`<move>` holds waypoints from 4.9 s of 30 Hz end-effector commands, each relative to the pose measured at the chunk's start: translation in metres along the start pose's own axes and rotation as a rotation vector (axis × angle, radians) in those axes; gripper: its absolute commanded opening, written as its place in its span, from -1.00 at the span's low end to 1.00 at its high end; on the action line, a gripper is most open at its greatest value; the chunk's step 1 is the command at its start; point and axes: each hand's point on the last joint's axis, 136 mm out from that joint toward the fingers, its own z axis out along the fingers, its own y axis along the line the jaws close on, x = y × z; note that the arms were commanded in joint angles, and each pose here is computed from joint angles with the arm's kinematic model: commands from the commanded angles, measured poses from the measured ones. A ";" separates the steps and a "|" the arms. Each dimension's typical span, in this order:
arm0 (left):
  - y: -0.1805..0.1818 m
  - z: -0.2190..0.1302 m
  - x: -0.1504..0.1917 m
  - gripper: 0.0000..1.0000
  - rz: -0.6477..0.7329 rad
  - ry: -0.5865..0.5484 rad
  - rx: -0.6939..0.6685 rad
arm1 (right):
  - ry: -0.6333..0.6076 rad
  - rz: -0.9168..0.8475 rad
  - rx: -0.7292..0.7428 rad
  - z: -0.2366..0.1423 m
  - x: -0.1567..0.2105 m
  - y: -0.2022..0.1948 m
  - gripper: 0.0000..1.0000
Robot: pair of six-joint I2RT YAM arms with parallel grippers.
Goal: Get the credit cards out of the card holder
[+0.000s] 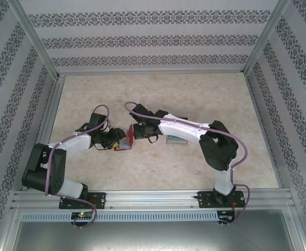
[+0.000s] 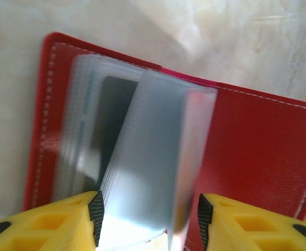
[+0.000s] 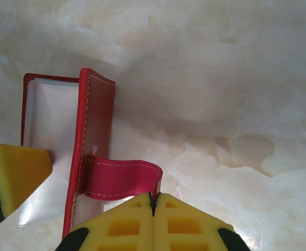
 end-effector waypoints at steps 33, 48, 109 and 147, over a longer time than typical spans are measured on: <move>-0.074 0.045 0.001 0.08 0.093 0.043 0.114 | -0.160 0.103 -0.150 -0.044 0.005 0.000 -0.36; -0.064 0.037 -0.018 0.10 0.081 -0.014 0.015 | -0.023 0.225 -0.251 0.026 0.025 0.017 -0.79; -0.018 0.025 0.009 0.44 0.075 0.079 0.024 | 0.043 0.190 0.004 0.053 0.054 -0.029 -0.68; -0.040 -0.014 -0.008 0.78 0.240 -0.052 0.007 | 0.051 0.190 0.007 0.056 0.053 -0.028 -0.68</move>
